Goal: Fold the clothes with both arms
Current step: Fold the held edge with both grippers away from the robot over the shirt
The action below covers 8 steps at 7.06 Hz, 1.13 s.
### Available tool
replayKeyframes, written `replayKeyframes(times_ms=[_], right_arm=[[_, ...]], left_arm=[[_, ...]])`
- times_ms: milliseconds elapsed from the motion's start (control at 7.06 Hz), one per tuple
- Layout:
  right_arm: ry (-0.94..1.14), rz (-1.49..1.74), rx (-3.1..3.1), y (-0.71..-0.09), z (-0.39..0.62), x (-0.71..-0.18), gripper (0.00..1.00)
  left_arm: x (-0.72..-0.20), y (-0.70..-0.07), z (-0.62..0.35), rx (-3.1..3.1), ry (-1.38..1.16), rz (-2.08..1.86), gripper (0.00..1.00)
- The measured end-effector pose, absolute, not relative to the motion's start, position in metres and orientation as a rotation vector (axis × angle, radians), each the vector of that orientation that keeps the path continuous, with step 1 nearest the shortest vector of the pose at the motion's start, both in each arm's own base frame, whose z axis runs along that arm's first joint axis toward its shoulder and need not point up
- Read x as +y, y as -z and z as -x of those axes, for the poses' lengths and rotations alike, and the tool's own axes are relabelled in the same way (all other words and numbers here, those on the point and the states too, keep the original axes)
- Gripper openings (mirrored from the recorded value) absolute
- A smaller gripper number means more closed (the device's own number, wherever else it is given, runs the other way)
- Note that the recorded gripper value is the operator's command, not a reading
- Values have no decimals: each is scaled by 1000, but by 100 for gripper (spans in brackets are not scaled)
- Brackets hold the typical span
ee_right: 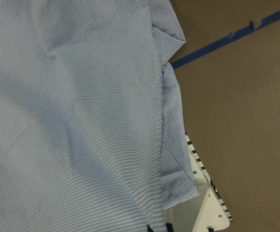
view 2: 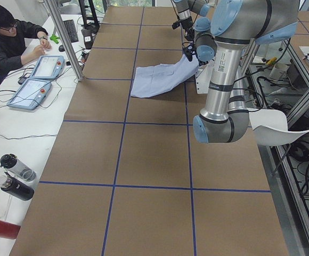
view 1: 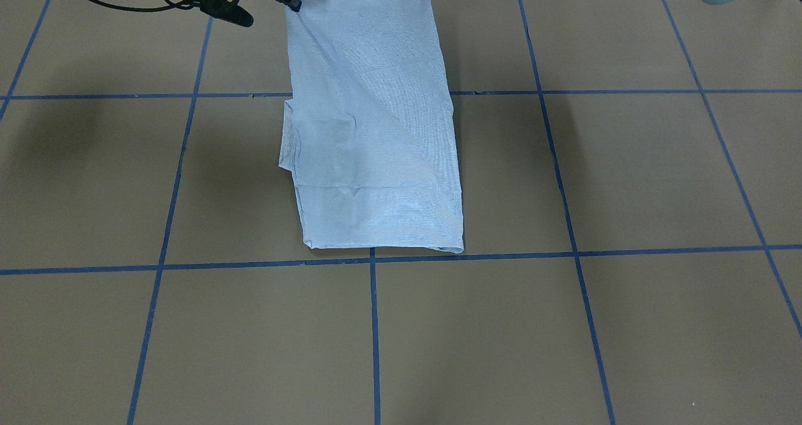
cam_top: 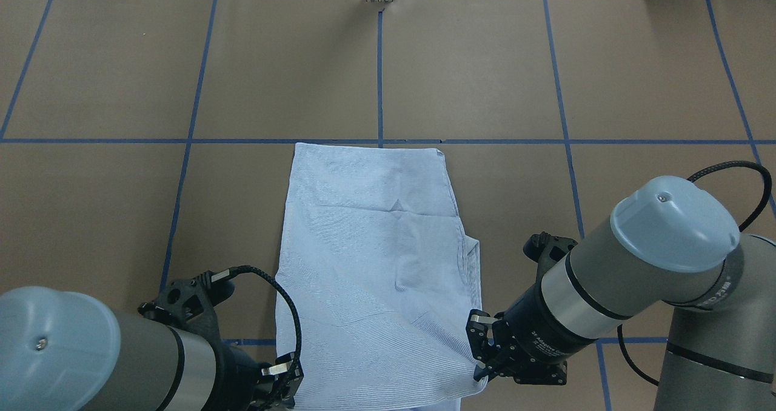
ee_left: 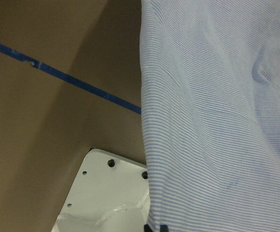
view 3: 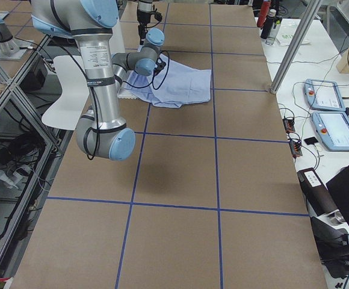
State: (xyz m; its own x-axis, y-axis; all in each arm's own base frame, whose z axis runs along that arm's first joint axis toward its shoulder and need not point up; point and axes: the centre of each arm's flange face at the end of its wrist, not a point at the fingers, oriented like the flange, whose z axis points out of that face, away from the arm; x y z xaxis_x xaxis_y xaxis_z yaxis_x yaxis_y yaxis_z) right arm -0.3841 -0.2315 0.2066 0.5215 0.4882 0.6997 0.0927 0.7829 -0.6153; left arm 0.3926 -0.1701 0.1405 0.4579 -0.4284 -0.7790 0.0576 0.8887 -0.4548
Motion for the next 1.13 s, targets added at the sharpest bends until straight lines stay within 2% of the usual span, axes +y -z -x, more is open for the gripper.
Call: replayKeyframes(times_ms=[425, 1134], right_arm=[[-258, 671, -1008, -205, 390, -240, 0], [-337, 554, -1003, -212, 435, -307, 0]], left_arm=[[-168, -132, -383, 1068, 294, 408, 0], [-286, -151, -415, 1105, 412, 232, 0]])
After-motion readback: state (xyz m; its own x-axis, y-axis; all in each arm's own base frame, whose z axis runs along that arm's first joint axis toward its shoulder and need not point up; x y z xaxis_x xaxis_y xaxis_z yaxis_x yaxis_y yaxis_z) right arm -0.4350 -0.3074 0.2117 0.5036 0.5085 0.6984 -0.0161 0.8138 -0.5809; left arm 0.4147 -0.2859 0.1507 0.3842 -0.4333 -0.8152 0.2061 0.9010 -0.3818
